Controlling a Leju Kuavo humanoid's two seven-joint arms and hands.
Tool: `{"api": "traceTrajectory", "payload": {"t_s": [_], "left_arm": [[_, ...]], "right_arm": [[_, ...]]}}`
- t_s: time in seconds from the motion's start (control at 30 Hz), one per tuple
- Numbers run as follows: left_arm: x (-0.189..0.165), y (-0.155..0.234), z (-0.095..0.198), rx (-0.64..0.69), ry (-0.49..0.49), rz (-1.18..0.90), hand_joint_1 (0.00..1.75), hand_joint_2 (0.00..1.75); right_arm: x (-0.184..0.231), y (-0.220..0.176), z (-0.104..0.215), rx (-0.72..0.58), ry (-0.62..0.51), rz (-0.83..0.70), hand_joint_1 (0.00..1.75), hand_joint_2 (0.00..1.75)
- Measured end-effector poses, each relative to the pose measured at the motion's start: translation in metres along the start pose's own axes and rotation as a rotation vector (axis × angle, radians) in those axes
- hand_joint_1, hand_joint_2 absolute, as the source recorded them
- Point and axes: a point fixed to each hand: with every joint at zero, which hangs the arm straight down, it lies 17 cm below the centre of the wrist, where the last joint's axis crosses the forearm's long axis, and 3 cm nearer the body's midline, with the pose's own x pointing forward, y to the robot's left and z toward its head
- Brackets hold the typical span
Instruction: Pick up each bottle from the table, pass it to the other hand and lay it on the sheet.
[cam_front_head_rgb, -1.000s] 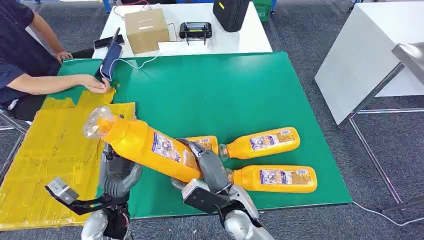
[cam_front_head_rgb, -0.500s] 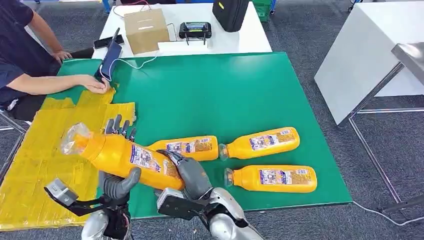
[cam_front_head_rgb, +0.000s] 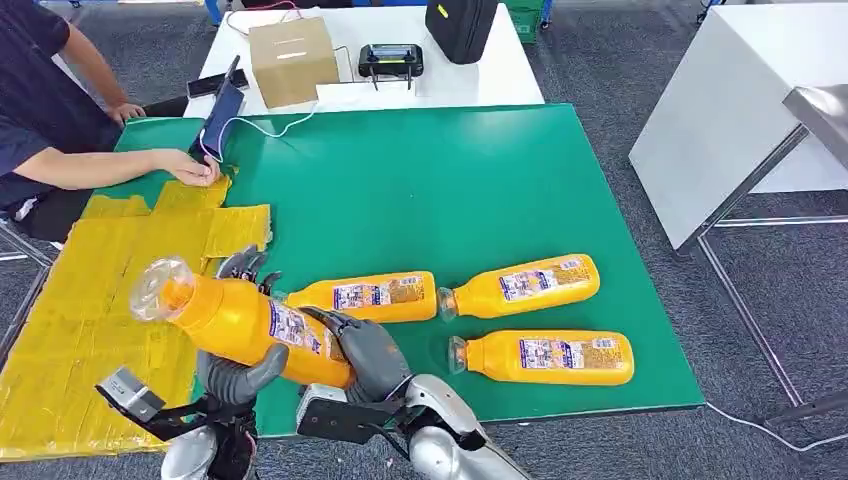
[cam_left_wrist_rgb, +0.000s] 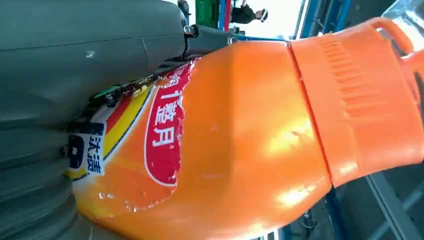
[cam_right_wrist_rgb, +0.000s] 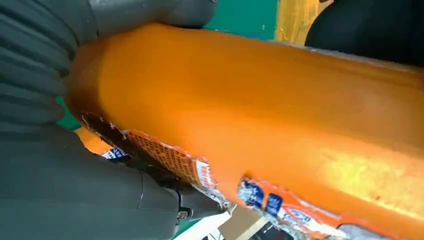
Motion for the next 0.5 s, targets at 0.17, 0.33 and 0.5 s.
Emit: {"api": "traceTrajectory", "payload": {"t_s": [0.17, 0.33, 0.5], "left_arm": [[0.0000, -0.0004, 0.0007, -0.005, -0.004, -0.014, 1.75, 1.75], [0.0000, -0.0004, 0.0007, -0.005, -0.004, -0.014, 1.75, 1.75], [-0.0006, -0.0003, 0.0012, -0.006, -0.004, -0.016, 1.75, 1.75]], "right_arm": [[-0.0033, 0.0004, -0.0002, 0.002, 0.008, 0.011, 1.75, 1.75], [-0.0033, 0.0004, -0.0002, 0.002, 0.008, 0.011, 1.75, 1.75], [-0.0046, 0.0011, -0.0002, 0.005, 0.010, 0.015, 1.75, 1.75]]}}
